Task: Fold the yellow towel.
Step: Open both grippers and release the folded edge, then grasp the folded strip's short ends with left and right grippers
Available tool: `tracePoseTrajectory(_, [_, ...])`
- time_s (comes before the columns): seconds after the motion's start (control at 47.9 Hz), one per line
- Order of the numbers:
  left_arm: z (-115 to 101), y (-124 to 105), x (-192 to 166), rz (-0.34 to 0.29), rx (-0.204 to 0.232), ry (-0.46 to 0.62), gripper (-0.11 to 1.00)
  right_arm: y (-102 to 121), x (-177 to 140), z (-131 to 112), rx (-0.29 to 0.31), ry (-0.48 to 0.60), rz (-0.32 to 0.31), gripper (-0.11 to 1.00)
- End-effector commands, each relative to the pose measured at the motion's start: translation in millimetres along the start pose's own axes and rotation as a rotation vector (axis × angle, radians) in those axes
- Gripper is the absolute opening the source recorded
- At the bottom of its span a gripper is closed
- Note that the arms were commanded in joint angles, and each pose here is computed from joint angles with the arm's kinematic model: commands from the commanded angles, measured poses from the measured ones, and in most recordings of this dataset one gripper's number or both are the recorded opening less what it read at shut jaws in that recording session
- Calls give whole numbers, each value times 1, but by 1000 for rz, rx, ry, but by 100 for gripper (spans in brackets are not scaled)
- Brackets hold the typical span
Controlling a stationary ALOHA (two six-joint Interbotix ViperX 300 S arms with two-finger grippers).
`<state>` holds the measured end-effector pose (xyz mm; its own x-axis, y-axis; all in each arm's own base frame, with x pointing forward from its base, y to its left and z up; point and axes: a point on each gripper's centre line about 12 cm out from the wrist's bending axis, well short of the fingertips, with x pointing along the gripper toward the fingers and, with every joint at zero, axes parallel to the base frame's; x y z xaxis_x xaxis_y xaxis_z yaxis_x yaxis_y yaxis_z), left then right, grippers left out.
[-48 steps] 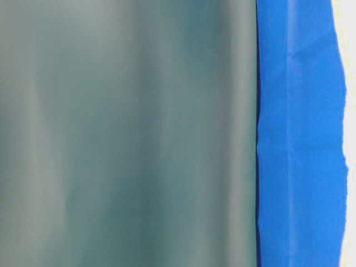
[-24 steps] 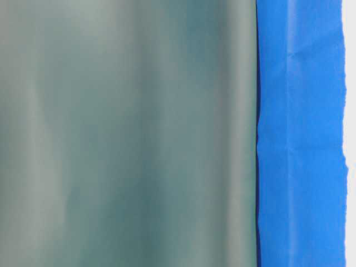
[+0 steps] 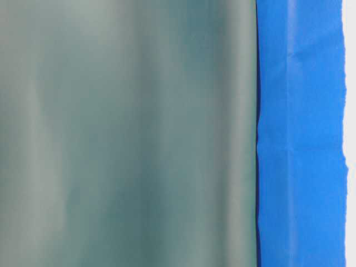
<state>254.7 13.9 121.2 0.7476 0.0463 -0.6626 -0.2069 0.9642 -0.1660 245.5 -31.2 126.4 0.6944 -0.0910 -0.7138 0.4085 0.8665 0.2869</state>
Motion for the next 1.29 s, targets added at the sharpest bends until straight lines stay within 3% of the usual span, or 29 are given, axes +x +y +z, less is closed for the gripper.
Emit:
tracePoseTrajectory(0.0, [4,4,7,17,2,18,72,0,4,8,-5,-5,-6,76])
tracePoseTrajectory(0.459, [-13,22,34,80,-31,136,72,-11,33,-1,6,85,-65,76])
tracePoseTrajectory(0.626, [-19,22,34,89,-40,202,62,-11,34,-2,1,93,-67,72])
tracePoseTrajectory(0.73, [-23,22,34,97,-40,264,38,-11,34,-2,-14,98,-68,58])
tracePoseTrajectory(0.855, [-25,21,33,97,-32,297,8,-11,34,-2,-29,99,-66,21])
tracePoseTrajectory(0.939, [-24,21,34,97,-29,303,2,-10,34,-2,-30,98,-64,3])
tracePoseTrajectory(1.272, [-7,17,28,91,-27,289,2,-5,21,9,-27,56,-44,2])
